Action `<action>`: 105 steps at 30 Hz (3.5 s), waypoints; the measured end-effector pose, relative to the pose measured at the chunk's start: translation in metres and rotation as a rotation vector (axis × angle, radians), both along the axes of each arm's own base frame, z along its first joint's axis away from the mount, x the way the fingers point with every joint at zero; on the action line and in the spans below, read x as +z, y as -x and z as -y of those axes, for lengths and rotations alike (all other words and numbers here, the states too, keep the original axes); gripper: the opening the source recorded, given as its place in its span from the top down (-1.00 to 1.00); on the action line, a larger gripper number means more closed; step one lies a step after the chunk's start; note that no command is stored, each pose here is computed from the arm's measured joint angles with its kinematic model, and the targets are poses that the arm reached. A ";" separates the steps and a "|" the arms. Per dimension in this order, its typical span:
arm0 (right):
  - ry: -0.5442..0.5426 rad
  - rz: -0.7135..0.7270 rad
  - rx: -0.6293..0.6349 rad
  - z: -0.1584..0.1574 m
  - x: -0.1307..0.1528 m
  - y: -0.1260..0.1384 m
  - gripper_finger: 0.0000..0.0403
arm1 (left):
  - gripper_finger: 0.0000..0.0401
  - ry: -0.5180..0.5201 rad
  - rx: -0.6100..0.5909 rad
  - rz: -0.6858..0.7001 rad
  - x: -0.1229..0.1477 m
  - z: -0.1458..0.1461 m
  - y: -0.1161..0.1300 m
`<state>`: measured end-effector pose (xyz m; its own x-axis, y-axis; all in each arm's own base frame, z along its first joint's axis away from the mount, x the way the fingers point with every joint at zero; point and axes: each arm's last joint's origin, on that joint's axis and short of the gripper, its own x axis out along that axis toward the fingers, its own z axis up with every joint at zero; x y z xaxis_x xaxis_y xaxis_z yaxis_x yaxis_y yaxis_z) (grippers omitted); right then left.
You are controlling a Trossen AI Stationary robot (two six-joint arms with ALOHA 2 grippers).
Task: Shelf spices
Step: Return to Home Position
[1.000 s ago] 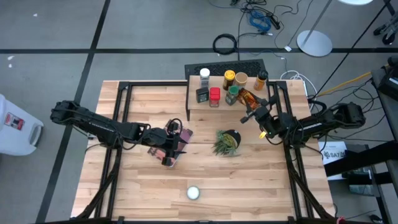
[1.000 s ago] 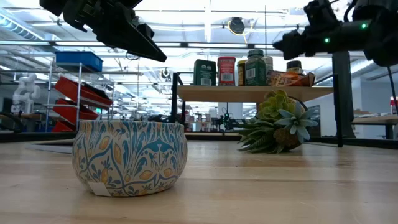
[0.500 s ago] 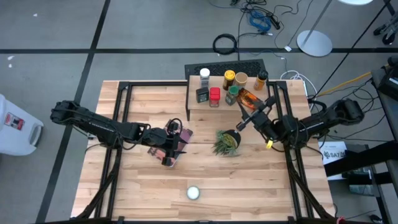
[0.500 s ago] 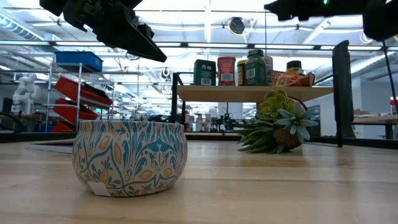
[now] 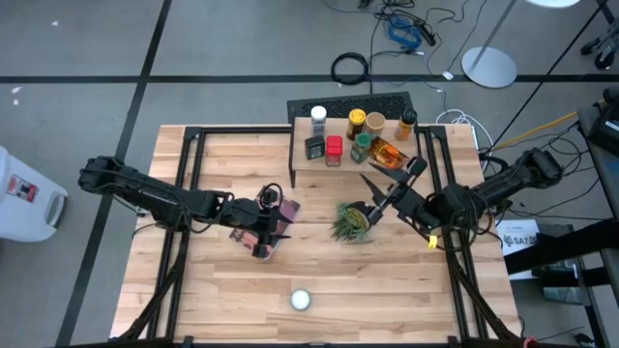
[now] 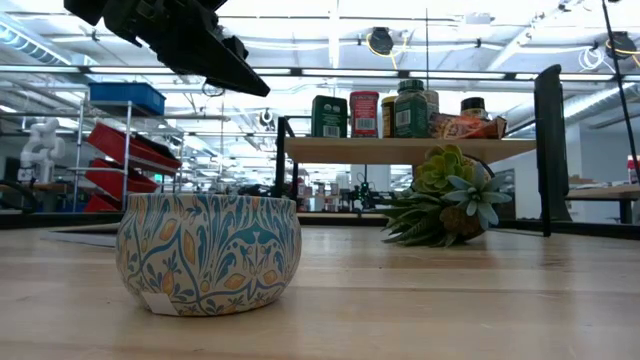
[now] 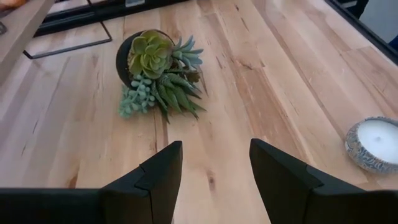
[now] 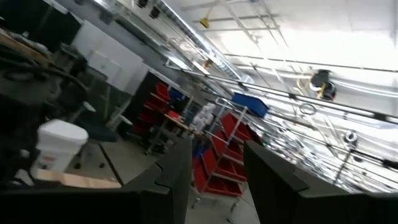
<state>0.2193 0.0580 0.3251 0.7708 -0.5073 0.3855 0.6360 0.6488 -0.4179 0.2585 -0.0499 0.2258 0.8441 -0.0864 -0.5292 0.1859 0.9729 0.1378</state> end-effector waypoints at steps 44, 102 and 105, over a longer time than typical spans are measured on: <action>-0.226 -0.472 0.669 -0.008 0.132 0.080 0.34 | 0.01 -0.110 0.193 0.489 0.108 -0.034 0.134; -0.317 -0.077 0.697 0.037 -0.135 0.128 0.34 | 0.01 0.089 0.310 0.625 -0.051 -0.058 0.145; -0.337 -0.089 0.682 0.039 -0.137 0.127 0.34 | 0.01 0.093 0.325 0.619 -0.052 -0.061 0.145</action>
<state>0.0920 0.0189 0.1879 0.9763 0.0130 0.2161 0.0221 0.9870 -0.1592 0.1133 0.0112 0.1736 0.9783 0.2001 0.0543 -0.2023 0.9786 0.0381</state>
